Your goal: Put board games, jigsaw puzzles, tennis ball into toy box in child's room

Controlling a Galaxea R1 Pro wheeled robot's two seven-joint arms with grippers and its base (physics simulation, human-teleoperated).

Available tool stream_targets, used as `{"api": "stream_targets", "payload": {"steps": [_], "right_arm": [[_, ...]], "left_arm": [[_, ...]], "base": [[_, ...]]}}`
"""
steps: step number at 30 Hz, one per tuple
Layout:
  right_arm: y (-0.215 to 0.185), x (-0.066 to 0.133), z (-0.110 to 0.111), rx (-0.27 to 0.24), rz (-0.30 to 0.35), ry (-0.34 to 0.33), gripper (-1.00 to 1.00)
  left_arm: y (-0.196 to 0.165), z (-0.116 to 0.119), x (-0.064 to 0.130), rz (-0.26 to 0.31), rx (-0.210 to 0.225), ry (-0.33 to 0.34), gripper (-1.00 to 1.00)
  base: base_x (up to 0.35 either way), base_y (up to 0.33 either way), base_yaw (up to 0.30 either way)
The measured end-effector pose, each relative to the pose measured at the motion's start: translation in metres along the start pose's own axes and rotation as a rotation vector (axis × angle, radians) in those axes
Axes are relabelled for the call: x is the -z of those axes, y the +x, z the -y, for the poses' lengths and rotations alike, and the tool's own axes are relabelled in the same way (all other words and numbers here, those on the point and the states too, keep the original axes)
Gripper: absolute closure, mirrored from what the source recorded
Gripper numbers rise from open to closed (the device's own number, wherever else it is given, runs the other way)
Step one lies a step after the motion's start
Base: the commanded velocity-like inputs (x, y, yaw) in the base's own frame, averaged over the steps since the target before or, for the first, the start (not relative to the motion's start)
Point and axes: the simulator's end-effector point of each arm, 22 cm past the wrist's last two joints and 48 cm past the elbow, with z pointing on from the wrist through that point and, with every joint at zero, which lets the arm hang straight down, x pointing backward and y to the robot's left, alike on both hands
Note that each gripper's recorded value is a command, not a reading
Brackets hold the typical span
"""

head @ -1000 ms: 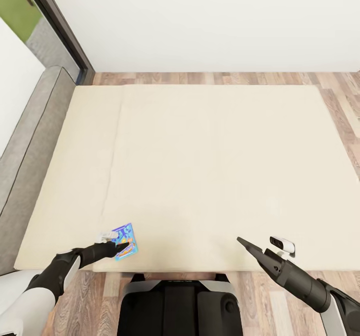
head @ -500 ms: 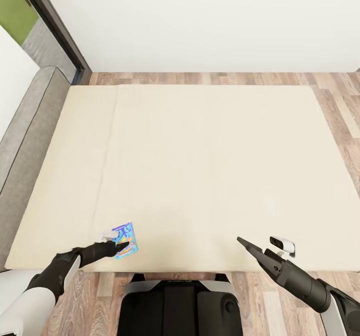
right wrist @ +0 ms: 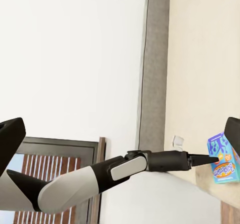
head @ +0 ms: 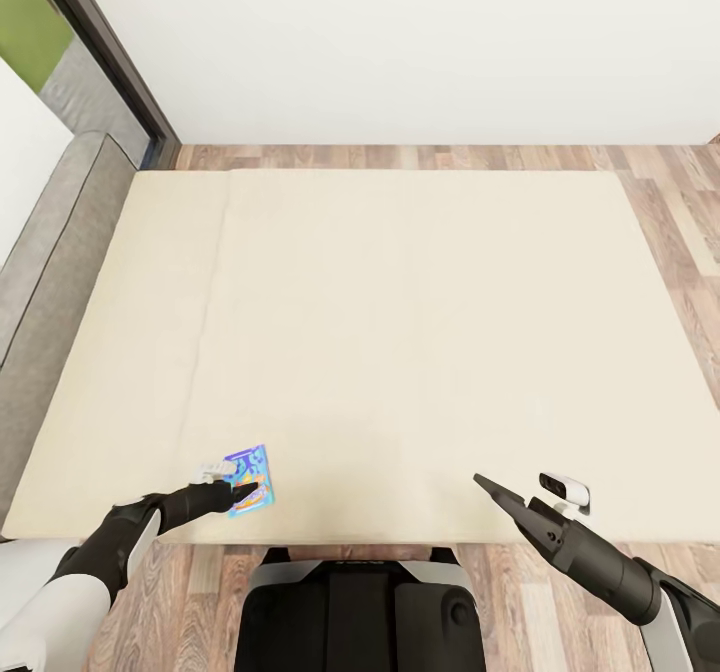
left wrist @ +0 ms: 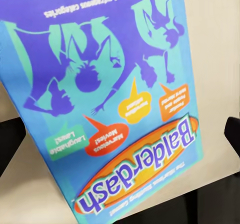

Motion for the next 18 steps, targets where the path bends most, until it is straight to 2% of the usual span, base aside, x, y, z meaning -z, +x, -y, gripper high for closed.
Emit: {"api": "stream_targets", "payload": {"steps": [11, 18], "right_arm": [[-0.0004, -0.0002, -0.0009, 0.002, 0.001, -0.001, -1.00], [-0.0006, 0.0000, -0.0012, 0.003, 0.000, -0.001, -1.00]], "left_arm": [[-0.0010, 0.0004, 0.0006, 0.001, 0.000, 0.000, -1.00], [-0.0012, 0.0012, 0.0005, 0.001, 0.000, 0.001, -1.00]], "base": [[0.000, -0.035, -0.045], [0.000, -0.178, -0.027]]}}
